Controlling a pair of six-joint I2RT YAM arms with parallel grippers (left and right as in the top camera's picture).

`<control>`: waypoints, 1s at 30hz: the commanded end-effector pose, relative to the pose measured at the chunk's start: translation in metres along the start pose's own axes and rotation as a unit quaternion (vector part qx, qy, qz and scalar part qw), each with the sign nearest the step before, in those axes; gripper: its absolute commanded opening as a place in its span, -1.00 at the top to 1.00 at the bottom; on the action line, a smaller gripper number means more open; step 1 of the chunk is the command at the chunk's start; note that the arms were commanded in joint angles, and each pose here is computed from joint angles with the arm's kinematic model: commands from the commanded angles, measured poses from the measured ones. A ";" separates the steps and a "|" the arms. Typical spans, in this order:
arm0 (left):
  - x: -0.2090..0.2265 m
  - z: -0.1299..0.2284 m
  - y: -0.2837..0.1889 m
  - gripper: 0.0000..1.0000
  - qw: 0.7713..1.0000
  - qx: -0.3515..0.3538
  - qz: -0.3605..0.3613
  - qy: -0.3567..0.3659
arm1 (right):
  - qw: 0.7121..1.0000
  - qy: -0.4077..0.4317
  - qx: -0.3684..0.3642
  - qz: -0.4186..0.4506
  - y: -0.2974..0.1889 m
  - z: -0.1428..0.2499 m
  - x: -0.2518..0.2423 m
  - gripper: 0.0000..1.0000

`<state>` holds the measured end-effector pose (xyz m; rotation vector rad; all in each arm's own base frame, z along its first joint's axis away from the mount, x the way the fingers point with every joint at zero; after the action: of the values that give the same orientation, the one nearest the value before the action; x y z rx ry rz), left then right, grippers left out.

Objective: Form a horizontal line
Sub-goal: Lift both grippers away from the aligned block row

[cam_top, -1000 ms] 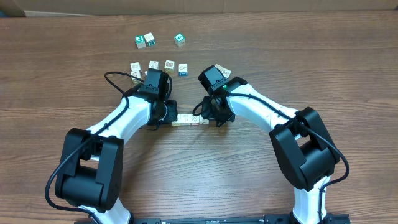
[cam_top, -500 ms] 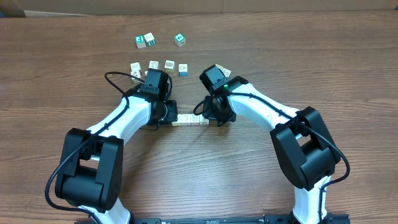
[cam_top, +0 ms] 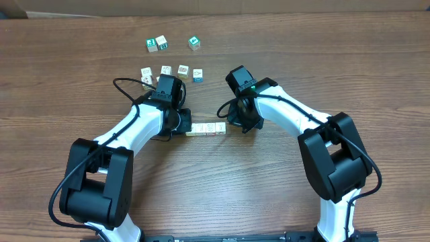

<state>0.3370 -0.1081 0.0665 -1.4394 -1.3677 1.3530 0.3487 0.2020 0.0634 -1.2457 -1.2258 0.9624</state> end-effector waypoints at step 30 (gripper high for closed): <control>0.020 -0.004 -0.004 0.92 0.997 -0.006 -0.023 -0.068 | 1.000 0.003 0.001 0.016 0.006 0.001 -0.005 -1.00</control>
<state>0.3388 -0.0906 0.0655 -1.3506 -1.4617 1.4318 0.3508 0.2016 0.0650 -1.2629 -1.2293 0.9597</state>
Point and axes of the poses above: each gripper's point midway between its finger pads, its own y axis out along the fingers, its own x axis along the line the jaws close on, z = x × y, the point moved 6 cm from there along -y, back along the fingers, and after that the axes turned 5 degrees about -y, right-handed, at the moved point
